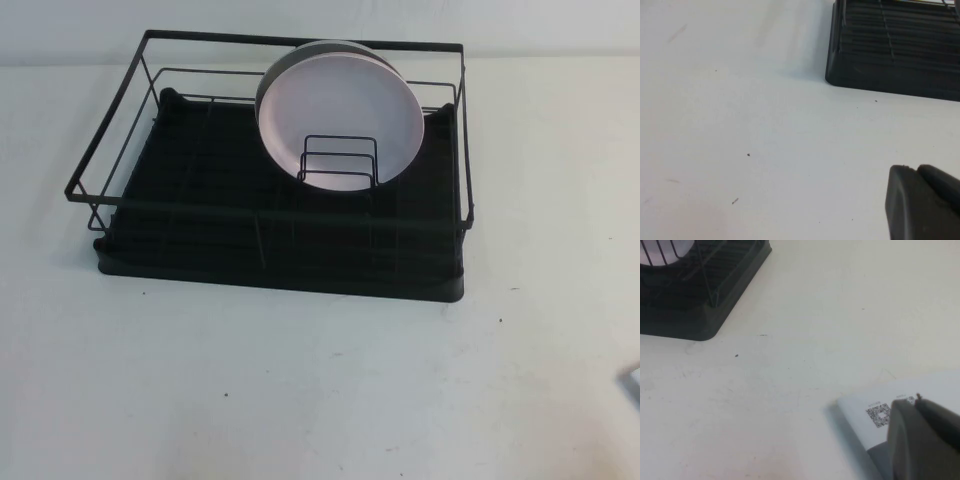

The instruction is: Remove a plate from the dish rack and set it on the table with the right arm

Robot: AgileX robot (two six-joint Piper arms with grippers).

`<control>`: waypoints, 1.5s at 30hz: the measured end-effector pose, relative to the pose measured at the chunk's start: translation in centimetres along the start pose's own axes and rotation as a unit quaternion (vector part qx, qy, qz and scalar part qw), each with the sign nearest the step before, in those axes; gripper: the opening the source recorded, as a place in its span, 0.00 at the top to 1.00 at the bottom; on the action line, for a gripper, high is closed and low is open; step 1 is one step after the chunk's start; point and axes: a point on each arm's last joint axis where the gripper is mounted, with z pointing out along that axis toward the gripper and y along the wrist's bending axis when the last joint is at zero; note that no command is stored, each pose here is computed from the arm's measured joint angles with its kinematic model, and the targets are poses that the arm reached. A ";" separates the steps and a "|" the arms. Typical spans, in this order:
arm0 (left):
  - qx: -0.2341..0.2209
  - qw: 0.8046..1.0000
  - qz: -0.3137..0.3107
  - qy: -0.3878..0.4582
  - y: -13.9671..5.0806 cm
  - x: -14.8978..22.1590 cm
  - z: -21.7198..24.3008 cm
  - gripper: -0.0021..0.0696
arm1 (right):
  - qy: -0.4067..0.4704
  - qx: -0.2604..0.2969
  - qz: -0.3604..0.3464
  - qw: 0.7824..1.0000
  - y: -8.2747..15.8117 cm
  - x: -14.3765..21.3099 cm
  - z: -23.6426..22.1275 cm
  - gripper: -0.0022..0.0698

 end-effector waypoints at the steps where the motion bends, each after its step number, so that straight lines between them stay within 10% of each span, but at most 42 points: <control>1: 0.000 1.000 0.000 0.000 0.0 0.0 0.0 0.98 | 0.000 0.000 0.000 1.000 0.0 0.0 0.0 1.00; 45: 0.000 1.000 0.000 0.000 0.0 0.0 0.0 0.98 | -0.001 -0.003 0.009 1.000 0.1 0.0 0.0 1.00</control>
